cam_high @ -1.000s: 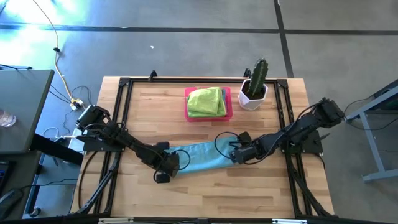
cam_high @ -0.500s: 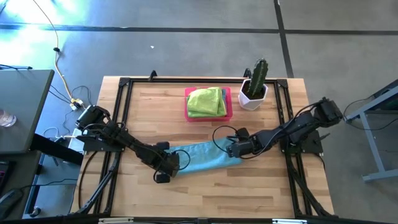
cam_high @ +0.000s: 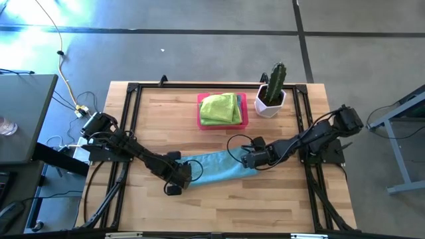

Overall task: Fold microfiber towels
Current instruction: Fold the blue microfiber cloth

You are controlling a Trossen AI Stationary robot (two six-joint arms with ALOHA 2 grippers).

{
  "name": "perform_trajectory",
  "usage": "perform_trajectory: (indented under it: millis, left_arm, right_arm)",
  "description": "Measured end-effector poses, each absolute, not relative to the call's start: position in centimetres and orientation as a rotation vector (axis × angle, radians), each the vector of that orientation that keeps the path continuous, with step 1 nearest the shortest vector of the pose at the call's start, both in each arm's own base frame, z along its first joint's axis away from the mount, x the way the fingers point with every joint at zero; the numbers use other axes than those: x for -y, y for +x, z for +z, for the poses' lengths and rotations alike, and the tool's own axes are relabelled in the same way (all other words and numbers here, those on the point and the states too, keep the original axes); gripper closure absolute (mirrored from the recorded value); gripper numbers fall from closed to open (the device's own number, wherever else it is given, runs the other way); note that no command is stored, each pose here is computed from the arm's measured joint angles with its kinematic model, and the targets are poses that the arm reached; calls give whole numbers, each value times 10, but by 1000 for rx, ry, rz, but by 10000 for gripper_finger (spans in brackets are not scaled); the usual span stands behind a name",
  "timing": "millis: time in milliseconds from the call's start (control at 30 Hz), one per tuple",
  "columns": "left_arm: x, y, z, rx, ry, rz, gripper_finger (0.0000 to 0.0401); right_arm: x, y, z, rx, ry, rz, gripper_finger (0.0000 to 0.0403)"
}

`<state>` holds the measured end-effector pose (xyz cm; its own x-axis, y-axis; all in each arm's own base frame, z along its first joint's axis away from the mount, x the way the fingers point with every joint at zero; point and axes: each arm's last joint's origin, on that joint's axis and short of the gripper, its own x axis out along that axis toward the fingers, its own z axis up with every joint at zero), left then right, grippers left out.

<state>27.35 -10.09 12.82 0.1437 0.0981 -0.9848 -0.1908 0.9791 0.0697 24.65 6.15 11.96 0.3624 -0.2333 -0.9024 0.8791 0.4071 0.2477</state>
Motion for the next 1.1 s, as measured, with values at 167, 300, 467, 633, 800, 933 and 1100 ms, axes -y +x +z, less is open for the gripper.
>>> perform_trajectory:
  millis: [167, 300, 467, 633, 800, 933, 1100]
  left_arm:
    - [101, 274, 128, -1411, -78, 209, 332]
    - [101, 274, 128, -1407, -72, 215, 332]
    - [100, 272, 136, -1428, -19, 259, 332]
    - [104, 278, 156, -1393, 12, 214, 332]
    - [111, 280, 166, -1403, 56, 179, 332]
    - [117, 276, 172, -1442, 94, 172, 332]
    - [125, 265, 174, -1499, 142, 172, 332]
  right_arm:
    - [-62, 250, 120, -887, 871, -816, 380]
    - [-63, 250, 121, -892, 855, -802, 399]
    - [-63, 250, 123, -920, 849, -778, 402]
    - [-66, 251, 136, -1047, 817, -766, 402]
    - [-67, 254, 157, -1178, 734, -814, 402]
    - [-67, 251, 179, -1299, 671, -881, 403]
    - [-67, 248, 212, -1440, 652, -936, 403]
